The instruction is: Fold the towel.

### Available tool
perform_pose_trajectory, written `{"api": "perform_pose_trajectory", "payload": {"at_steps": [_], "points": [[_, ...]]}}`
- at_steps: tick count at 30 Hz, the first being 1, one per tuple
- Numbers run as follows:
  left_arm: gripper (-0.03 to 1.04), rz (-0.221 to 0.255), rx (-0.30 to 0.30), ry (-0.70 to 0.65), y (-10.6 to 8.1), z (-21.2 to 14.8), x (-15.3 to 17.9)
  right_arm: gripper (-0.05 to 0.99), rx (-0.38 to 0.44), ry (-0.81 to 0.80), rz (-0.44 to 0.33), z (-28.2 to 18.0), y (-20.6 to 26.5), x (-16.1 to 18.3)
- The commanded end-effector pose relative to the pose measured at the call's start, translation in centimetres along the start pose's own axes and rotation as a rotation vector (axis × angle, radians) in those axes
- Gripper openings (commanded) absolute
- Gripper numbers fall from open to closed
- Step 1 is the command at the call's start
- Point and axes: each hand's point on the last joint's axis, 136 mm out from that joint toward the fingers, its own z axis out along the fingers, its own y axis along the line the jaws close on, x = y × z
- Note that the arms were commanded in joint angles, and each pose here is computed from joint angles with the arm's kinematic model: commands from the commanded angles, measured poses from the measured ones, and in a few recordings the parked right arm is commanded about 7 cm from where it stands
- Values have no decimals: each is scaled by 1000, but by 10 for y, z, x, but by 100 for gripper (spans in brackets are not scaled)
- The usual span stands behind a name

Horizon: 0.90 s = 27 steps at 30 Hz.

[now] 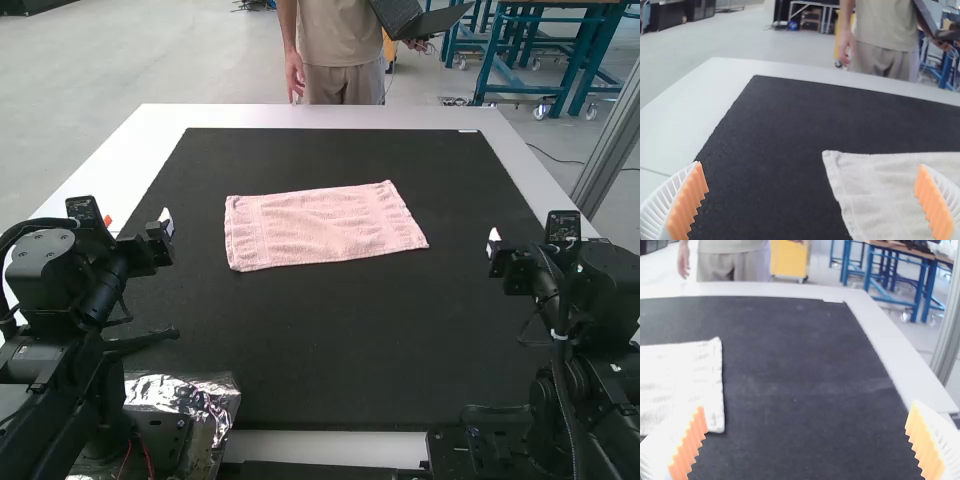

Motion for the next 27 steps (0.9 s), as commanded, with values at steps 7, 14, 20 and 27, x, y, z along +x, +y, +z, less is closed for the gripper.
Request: {"api": "perform_pose_trajectory", "payload": {"at_steps": [7,14,20,27], "points": [[97,-35,-13,-13,2,0,-2,91,-87,-8,48,-1,15,0],[97,159,-22,-213,0,-6,-51,91,-38,-214,24,-6,5,-50],[96,351,-32,-233,-4,-7,-56,91,-28,-185,-186,-4,7,-42],[95,406,-48,-235,-2,-7,-56,91,-57,-251,-506,-7,19,-52]]}}
